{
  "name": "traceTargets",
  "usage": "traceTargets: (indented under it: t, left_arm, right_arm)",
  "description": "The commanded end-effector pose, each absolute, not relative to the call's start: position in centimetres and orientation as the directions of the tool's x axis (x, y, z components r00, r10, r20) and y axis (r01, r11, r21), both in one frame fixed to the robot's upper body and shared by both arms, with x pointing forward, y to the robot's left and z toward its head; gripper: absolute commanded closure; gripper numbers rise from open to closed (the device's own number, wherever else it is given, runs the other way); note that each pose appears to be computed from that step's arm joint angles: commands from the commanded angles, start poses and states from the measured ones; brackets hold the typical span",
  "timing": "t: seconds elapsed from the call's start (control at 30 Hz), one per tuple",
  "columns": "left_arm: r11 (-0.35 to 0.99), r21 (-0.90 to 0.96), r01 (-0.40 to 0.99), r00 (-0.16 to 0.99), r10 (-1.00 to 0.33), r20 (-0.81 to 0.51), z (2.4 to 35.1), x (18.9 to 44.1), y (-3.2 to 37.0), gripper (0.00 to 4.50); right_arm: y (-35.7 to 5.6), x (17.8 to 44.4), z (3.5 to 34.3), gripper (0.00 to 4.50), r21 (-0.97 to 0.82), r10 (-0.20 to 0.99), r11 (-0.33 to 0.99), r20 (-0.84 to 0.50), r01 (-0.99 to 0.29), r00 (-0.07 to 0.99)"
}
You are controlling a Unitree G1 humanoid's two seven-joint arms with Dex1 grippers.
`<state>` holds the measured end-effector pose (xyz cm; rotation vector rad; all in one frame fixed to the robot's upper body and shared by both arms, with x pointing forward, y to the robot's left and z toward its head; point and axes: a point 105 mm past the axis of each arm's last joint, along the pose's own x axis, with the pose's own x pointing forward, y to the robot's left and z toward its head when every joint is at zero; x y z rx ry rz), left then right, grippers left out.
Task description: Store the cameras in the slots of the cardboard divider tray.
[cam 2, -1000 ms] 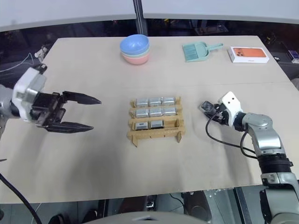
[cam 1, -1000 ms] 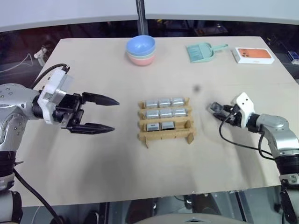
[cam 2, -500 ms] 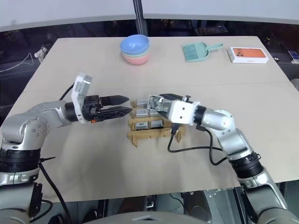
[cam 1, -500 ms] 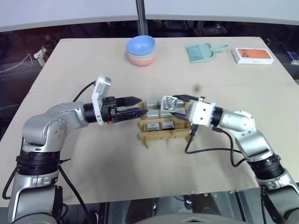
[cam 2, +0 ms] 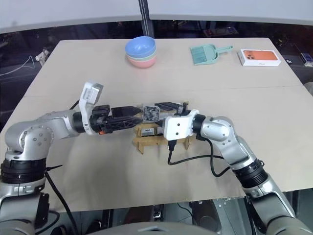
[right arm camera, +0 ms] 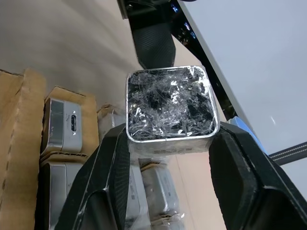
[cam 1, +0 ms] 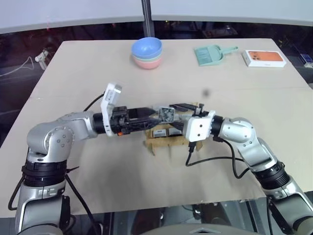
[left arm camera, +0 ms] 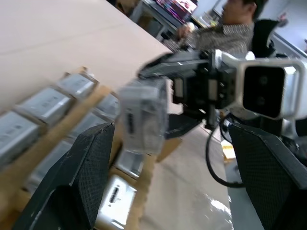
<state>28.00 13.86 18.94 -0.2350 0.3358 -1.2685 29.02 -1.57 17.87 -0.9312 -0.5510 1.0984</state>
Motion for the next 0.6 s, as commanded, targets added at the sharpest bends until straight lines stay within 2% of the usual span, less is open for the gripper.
traceTargets:
  t: [0.03,0.6]
  left_arm:
    - [0.265,-0.325,0.908,0.242,-0.964,-0.108,19.3,28.0,13.4,0.55]
    - [0.244,-0.311,0.919,0.239,-0.970,-0.054,20.0,29.0,12.6,0.55]
  right_arm:
    - [-1.1,28.3,19.5,2.69,-0.878,0.934,0.166,-0.005,-0.449,0.356]
    - [-0.7,27.7,19.2,2.69,-0.880,0.943,0.144,-0.017,-0.453,0.333]
